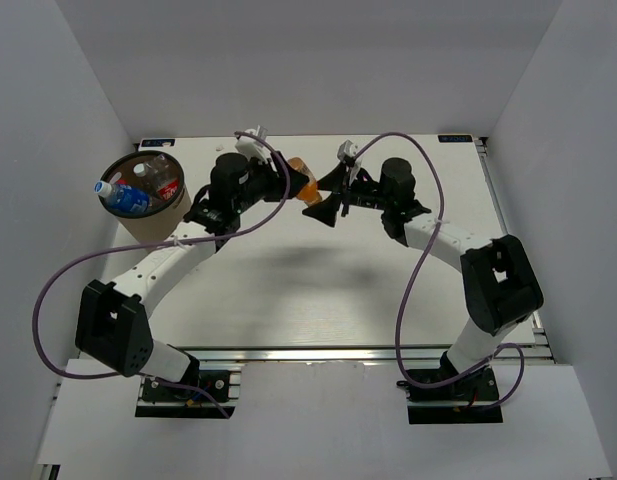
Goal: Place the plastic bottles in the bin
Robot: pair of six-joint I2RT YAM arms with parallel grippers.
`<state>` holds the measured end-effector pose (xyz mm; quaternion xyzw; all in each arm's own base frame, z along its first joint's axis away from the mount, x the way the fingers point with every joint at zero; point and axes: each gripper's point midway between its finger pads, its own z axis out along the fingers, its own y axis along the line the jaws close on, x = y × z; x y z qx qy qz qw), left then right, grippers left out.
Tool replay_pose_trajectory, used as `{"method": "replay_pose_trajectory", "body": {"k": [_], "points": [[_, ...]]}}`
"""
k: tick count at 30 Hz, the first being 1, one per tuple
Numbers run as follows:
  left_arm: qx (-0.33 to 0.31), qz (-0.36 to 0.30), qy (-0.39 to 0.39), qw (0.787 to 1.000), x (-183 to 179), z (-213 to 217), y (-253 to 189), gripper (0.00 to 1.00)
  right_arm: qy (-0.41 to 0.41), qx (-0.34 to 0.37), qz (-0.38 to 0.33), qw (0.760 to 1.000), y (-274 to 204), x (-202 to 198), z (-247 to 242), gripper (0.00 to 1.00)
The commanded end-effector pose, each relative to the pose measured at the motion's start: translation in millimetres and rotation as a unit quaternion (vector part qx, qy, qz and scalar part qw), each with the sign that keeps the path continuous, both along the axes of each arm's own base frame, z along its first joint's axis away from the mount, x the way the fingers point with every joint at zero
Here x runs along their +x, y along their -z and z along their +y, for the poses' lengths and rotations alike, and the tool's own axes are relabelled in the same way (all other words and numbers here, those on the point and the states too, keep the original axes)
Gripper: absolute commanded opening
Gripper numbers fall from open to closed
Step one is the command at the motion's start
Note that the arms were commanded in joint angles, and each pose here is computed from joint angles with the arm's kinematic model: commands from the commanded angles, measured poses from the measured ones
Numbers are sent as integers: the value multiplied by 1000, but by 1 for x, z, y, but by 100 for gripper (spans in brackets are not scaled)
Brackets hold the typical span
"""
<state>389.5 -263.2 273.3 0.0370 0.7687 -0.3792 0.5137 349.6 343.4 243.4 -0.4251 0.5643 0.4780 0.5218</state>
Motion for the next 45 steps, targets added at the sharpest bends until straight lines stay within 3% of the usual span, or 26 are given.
{"method": "replay_pose_trajectory", "body": {"k": [1,5,6,8,9,13,14,15,16,18,23,25,26,28,31,35,39,45], "points": [[45,-66,-157,984,34,71,-61,8,26,9,-26,999,-18,-7,-11,89],[66,-66,-280,956,54,162,-90,8,63,-4,1,998,-3,-3,-26,89],[61,-76,-325,941,57,202,-110,8,68,-10,14,998,4,-3,-30,89],[79,-61,-386,917,50,243,-115,8,78,-14,24,997,9,-1,-37,89],[93,-56,-432,895,38,273,-124,8,88,-16,34,995,14,0,-41,89],[121,-38,-510,851,5,317,-132,8,101,-22,44,994,23,2,-48,89],[117,-35,-512,850,-1,318,-133,8,103,-24,46,993,24,3,-50,89],[136,-23,-582,802,-19,348,-132,8,103,-25,47,993,25,3,-50,89],[139,-25,-607,782,-31,357,-137,8,106,-26,47,993,26,4,-52,89],[140,-26,-621,771,-40,364,-138,8,109,-28,51,992,29,5,-54,89],[156,23,-644,749,-45,372,-107,9,113,-33,61,991,35,7,-56,89],[160,33,-636,754,-38,370,-90,9,116,-34,63,991,36,7,-59,89],[164,50,-618,767,-31,363,-71,10,117,-37,66,990,39,6,-60,89],[164,68,-622,763,-28,373,-54,10,123,-39,68,989,41,7,-63,89],[164,97,-596,780,-15,365,-25,11,129,-42,74,988,45,7,-67,89],[165,138,-613,761,-20,369,-2,14,134,-43,83,987,51,7,-69,89],[164,157,-594,772,-22,361,20,37,133,-39,87,986,53,9,-69,89],[153,154,-590,777,-25,358,18,60,125,-37,93,987,51,8,-66,89]]}}
